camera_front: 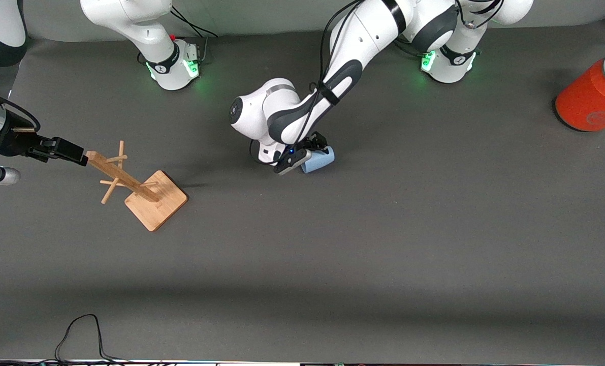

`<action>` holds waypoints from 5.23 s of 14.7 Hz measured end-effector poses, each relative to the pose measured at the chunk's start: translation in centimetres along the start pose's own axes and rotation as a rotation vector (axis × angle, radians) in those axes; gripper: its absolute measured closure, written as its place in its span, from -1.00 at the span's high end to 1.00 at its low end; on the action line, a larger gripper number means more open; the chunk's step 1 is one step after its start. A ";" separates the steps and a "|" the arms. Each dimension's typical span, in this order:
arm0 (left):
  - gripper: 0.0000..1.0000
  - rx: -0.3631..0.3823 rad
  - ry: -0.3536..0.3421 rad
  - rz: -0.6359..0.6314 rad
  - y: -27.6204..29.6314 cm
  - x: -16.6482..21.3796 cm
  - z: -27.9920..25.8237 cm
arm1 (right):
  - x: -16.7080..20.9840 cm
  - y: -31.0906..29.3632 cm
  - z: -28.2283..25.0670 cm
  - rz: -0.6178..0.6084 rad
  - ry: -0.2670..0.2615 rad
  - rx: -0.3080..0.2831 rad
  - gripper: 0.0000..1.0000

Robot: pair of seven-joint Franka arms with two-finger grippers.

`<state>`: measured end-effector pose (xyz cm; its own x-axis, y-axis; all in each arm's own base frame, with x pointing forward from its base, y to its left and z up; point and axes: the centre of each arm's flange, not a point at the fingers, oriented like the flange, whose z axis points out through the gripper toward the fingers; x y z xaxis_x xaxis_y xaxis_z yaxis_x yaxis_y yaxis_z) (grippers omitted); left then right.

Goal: Rotate and upright cup with both arms

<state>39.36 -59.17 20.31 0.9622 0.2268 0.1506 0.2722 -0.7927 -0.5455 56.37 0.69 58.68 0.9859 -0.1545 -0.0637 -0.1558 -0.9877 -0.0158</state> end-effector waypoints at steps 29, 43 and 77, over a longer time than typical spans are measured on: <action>-0.83 -0.576 -0.168 0.014 -29.6 15.4 -7.8 | 0.0 -0.1 -0.1 -0.001 -0.001 0.002 1.00; -0.83 -0.692 -0.058 0.168 -18.5 7.7 8.5 | -0.1 -0.3 0.0 -0.004 -0.014 0.002 1.00; 1.00 -0.650 -0.249 0.159 -55.0 28.8 -2.3 | -0.9 -0.2 -3.3 -0.009 -0.037 0.021 1.00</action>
<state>52.07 -10.35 56.57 0.9819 0.1419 -0.1252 0.1513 -0.9861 0.0689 55.74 0.91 62.08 0.9845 -0.1440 -0.1002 -0.1484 -0.9882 -0.0375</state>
